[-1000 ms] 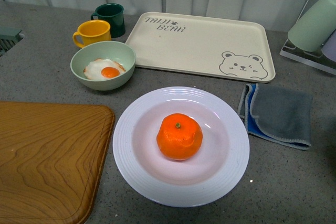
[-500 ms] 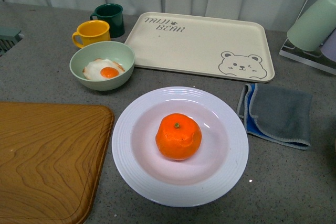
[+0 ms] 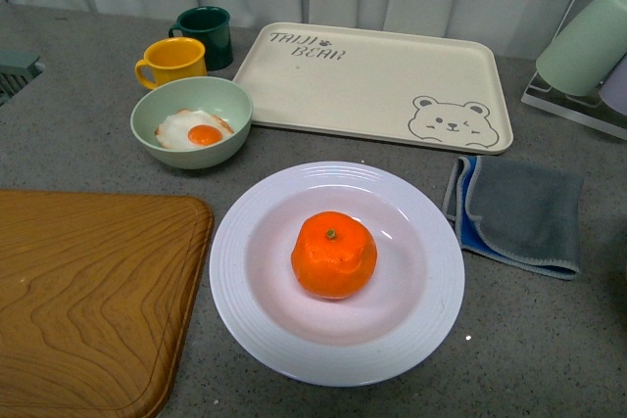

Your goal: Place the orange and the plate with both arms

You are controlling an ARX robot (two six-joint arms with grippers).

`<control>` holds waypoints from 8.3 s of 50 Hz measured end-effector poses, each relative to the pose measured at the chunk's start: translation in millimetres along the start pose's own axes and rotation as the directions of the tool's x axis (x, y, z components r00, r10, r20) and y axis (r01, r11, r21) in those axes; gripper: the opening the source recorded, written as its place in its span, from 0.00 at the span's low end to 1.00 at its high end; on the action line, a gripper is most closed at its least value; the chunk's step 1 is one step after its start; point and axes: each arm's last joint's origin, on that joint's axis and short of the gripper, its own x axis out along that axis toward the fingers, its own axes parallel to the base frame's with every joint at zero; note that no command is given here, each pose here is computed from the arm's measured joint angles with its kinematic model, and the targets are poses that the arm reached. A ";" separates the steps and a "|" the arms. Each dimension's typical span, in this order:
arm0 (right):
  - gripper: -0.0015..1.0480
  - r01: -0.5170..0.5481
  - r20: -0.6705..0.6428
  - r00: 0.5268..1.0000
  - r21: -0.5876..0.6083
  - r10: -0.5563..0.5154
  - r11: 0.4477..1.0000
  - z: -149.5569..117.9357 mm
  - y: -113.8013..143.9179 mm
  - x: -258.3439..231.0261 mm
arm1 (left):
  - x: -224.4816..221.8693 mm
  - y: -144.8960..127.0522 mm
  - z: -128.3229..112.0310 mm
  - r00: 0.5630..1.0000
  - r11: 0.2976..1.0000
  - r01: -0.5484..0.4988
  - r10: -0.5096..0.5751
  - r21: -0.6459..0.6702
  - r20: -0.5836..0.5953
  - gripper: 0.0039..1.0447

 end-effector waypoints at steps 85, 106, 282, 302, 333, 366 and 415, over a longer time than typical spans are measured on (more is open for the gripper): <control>0.91 -0.082 -0.726 0.309 0.623 0.614 0.778 -58.7 64.4 210.9 | -14.9 0.0 -3.0 1.000 1.000 0.000 0.000 0.003 -0.006 0.94; 0.91 -0.062 -0.782 0.227 0.583 0.580 0.810 -88.0 70.4 235.9 | -14.9 0.0 -3.0 1.000 1.000 0.000 0.000 0.003 -0.006 0.94; 0.69 -0.017 -0.193 0.979 0.247 0.066 0.969 -46.6 24.4 340.1 | -15.0 0.0 -3.1 1.000 1.000 0.001 -0.001 0.003 -0.006 0.94; 0.11 0.006 0.004 1.000 0.012 -0.006 1.000 -18.1 10.7 221.4 | -14.9 0.0 -3.1 1.000 1.000 0.000 0.000 0.003 -0.006 0.94; 0.01 0.007 -0.022 1.000 0.002 -0.007 1.000 -5.2 -0.9 105.5 | -14.9 0.0 -3.1 1.000 1.000 0.001 -0.001 0.003 -0.007 0.94; 0.01 0.007 -0.019 1.000 0.002 -0.007 1.000 -3.4 -0.6 50.9 | -14.9 0.0 -3.1 1.000 1.000 0.000 0.000 0.003 -0.007 0.94; 0.01 0.005 0.005 1.000 0.002 -0.005 1.000 3.1 -0.4 16.1 | -14.9 0.0 -3.1 1.000 1.000 0.000 0.000 0.003 -0.007 0.94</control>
